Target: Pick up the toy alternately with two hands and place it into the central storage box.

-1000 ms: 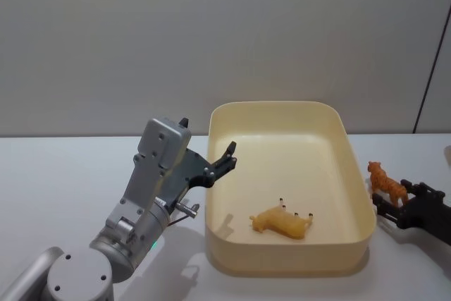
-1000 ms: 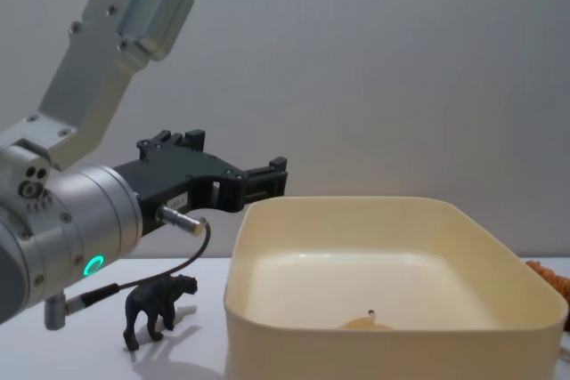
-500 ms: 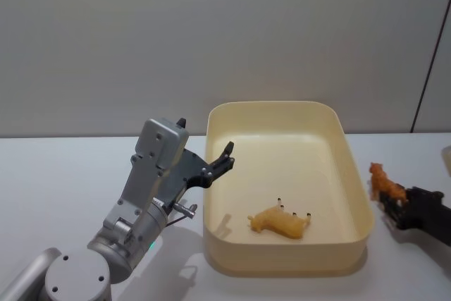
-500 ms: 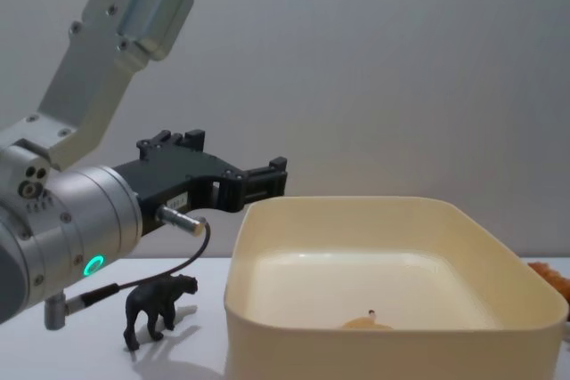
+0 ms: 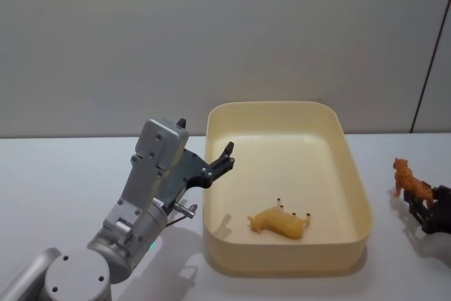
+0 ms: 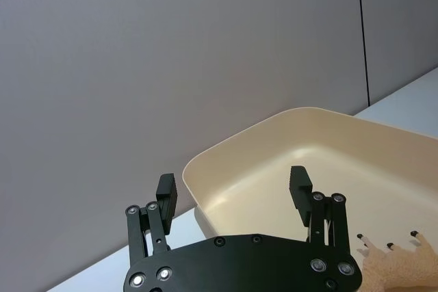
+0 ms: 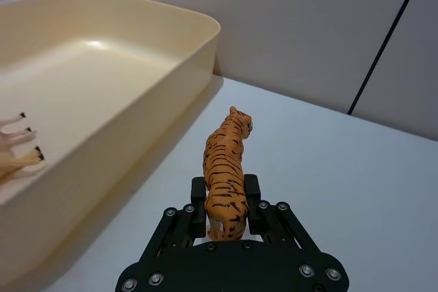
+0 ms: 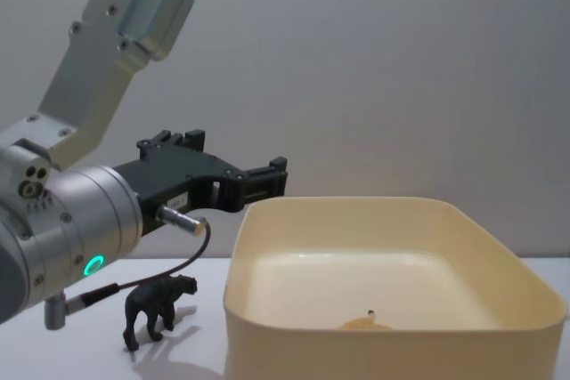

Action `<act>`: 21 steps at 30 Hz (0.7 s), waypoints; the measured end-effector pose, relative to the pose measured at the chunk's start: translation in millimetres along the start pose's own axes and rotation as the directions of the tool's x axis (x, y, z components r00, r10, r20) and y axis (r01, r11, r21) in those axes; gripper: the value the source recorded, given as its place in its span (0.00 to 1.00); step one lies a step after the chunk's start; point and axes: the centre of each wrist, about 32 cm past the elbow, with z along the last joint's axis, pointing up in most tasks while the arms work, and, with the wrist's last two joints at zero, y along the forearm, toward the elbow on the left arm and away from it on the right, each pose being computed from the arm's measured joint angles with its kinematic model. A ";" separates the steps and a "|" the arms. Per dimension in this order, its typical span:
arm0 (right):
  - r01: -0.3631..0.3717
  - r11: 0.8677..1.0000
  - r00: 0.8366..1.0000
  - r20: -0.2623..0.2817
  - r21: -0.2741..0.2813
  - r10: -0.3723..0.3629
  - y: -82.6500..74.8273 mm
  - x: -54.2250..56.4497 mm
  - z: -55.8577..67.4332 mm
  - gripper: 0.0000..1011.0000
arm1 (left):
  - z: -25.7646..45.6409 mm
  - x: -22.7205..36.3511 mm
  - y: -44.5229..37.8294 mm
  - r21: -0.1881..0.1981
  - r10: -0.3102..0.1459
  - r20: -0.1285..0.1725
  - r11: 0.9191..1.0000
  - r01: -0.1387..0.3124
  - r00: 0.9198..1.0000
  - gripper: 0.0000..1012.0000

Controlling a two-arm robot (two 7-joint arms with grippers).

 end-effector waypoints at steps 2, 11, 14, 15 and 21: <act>-0.009 1.000 1.000 0.005 0.013 0.009 -2.8 -0.3 2.6 0.30 | 0.0 0.0 0.0 0.000 0.000 0.000 1.000 0.000 1.000 0.99; -0.087 0.993 0.996 0.018 0.079 0.086 -5.5 -4.0 19.8 0.30 | 0.0 0.0 0.0 0.000 0.000 0.000 1.000 0.000 1.000 0.99; -0.122 0.987 0.992 0.022 0.106 0.121 0.0 -6.1 28.6 0.30 | 0.0 0.0 0.0 0.000 0.000 0.000 1.000 0.000 1.000 0.99; -0.143 0.983 0.990 0.023 0.117 0.141 3.8 -7.4 33.0 0.30 | 0.0 0.0 0.0 0.000 0.000 0.000 1.000 0.000 1.000 0.99; -0.213 0.966 0.977 0.023 0.148 0.212 25.9 -12.2 49.0 0.30 | 0.0 0.0 0.0 0.000 0.000 0.000 1.000 0.000 1.000 0.99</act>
